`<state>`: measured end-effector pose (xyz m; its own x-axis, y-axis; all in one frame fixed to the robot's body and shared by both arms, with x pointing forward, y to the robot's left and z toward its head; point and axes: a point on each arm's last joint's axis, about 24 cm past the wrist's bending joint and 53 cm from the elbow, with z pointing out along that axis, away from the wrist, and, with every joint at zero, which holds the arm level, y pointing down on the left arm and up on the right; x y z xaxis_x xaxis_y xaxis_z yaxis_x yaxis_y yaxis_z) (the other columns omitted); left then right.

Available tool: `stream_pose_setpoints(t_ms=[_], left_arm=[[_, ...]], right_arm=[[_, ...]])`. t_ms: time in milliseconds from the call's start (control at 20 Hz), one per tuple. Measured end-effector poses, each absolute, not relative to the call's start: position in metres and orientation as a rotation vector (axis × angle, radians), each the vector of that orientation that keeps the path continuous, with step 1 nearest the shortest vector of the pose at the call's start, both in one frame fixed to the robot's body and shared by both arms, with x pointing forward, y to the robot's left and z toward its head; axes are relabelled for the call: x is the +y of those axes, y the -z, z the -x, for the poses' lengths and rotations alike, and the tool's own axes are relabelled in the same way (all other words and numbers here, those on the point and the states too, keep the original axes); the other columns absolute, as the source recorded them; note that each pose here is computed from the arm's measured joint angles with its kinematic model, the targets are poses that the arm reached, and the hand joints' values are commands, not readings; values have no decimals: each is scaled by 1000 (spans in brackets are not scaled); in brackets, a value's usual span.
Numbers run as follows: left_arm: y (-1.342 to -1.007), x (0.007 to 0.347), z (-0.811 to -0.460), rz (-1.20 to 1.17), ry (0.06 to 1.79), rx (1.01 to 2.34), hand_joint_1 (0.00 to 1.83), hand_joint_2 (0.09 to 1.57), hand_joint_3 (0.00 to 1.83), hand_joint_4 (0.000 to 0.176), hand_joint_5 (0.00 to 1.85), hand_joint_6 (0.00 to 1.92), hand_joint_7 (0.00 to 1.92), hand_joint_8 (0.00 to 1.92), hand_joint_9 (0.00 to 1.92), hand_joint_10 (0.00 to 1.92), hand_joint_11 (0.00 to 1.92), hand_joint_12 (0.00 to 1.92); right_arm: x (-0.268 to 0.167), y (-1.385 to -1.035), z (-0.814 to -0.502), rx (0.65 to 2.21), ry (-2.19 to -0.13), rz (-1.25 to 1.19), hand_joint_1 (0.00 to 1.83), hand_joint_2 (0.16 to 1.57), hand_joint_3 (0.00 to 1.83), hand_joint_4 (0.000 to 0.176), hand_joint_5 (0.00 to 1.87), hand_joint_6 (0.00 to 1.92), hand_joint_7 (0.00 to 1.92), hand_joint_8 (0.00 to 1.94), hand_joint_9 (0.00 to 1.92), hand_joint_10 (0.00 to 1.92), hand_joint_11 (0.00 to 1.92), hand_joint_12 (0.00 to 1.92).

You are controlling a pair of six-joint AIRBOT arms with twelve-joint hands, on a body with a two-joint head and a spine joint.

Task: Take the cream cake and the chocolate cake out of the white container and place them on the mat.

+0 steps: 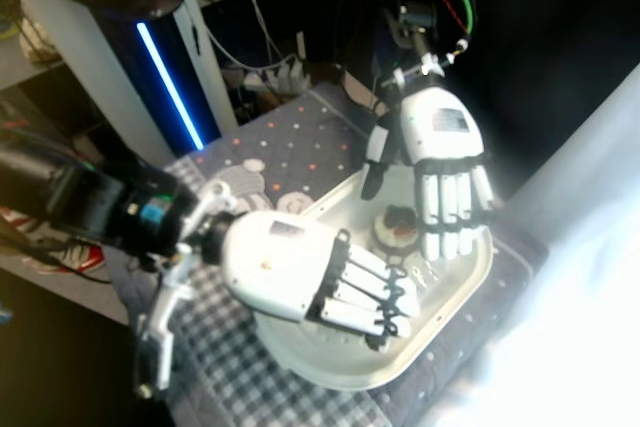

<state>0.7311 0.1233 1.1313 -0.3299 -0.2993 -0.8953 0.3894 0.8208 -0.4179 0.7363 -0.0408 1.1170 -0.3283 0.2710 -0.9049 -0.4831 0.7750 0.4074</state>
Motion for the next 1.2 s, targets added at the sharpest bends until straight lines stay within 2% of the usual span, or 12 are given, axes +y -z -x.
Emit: stream_pose_setpoints(t_ms=[50,250,450,550,600,650,700,750,800,850,900,1200], left_arm=[[-1129,122,-731,-70,697,1784,930,854,0,0,367,9,327,11,395,35,0,1243],[-1116,120,-733,-61,695,1820,934,887,8,0,414,16,404,23,442,44,0,1237],[-1112,120,-737,-53,690,1827,991,983,9,0,529,18,527,15,530,42,26,1195],[-1109,119,-738,-49,691,1831,1043,1069,6,0,667,26,689,21,677,68,136,1261],[-1108,118,-740,-46,692,1832,1132,1131,6,0,815,43,878,54,854,146,342,1286],[-1107,117,-741,-38,695,1834,1132,1131,6,0,815,43,878,54,854,146,342,1286],[-1106,117,-743,-26,698,1835,1182,1219,0,0,802,986,909,903,956,216,537,1127],[-1105,116,-744,-23,700,1834,1317,1192,0,0,746,1222,850,1115,832,1149,584,1194],[-1103,115,-745,-15,702,1834,1342,1204,0,0,738,1209,806,1258,773,1415,595,1346],[-1101,115,-745,-9,706,1839,1345,1214,0,0,728,1206,790,1315,741,1497,583,1419],[-1098,115,-746,6,709,1844,1342,1224,1,0,722,1217,774,1345,712,1544,549,1474],[-1095,119,-746,28,709,1849,1332,1252,0,0,691,1192,703,1464,675,1648,571,1629]], right_arm=[[-39,-1115,-736,1754,-769,168,921,813,1,0,407,13,369,15,409,14,0,1238],[-37,-1108,-738,1777,-770,157,944,854,9,0,471,16,388,8,415,10,12,1221],[-39,-1107,-739,1781,-767,153,1065,952,3,0,702,24,764,37,755,111,233,1311],[-38,-1107,-739,1783,-768,154,1162,1027,0,0,924,11,997,40,914,350,440,1448],[-37,-1107,-739,1783,-770,154,1229,1114,0,0,1065,827,910,1050,882,746,551,1535],[-37,-1107,-739,1781,-769,153,1229,1114,0,0,1065,827,910,1050,882,746,551,1535],[-37,-1107,-739,1781,-770,153,1338,1132,3,0,1002,897,875,1054,841,1266,613,1565],[-37,-1107,-739,1782,-771,152,1357,1148,0,0,974,939,848,1079,816,1397,615,1574],[-36,-1106,-739,1784,-773,150,1363,1148,0,0,965,929,852,1083,825,1419,624,1569],[-36,-1107,-739,1783,-774,151,1363,1148,0,0,962,950,854,1066,824,1418,614,1560],[-36,-1106,-739,1784,-774,150,1358,1156,0,0,947,1051,853,1033,788,1411,555,1489],[-36,-1106,-739,1784,-774,149,1359,1155,0,0,967,997,841,1051,781,1441,546,1545]])
